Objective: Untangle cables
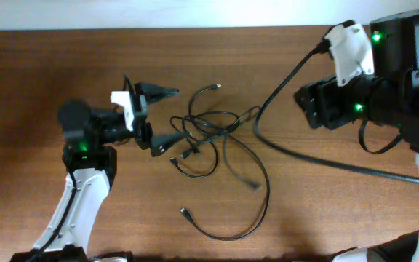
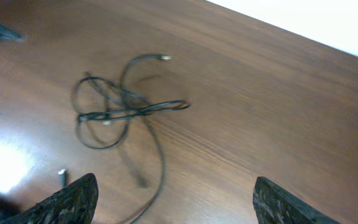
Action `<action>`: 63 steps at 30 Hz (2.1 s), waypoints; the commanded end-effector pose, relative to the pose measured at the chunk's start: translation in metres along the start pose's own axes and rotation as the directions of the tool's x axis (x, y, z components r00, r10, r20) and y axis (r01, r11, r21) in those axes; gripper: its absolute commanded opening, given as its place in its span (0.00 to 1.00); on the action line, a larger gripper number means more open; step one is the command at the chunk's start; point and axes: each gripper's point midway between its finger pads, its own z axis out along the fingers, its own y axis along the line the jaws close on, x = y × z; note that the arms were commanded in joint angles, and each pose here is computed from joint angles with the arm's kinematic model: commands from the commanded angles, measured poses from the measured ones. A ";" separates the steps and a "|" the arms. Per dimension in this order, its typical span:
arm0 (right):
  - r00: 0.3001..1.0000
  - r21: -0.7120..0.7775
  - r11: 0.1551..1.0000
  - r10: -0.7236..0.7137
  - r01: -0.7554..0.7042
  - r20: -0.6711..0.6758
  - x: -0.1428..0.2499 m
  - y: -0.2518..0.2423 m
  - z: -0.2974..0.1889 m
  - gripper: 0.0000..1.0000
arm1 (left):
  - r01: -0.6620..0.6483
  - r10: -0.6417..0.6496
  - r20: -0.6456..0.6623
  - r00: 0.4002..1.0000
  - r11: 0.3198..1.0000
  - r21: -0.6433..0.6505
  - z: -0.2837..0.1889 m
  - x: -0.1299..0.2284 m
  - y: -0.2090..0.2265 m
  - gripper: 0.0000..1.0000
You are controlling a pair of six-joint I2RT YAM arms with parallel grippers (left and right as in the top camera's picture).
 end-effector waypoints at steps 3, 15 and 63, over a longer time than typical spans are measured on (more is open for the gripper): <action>0.968 -0.102 0.980 -0.187 0.172 -0.167 0.024 0.044 0.046 0.79 | 0.148 -0.147 -0.015 0.989 0.985 0.092 -0.008 -0.014 -0.016 0.99; 0.910 -0.136 0.923 -0.379 0.359 -0.170 0.003 0.062 0.225 0.73 | 0.121 -0.582 -0.134 0.802 0.378 -0.918 -0.115 0.147 0.109 0.99; 0.922 -0.356 0.876 -0.208 0.324 0.328 -0.081 0.122 -0.013 0.04 | 0.500 -0.511 -0.191 0.838 0.860 -0.105 0.007 0.094 -0.028 0.95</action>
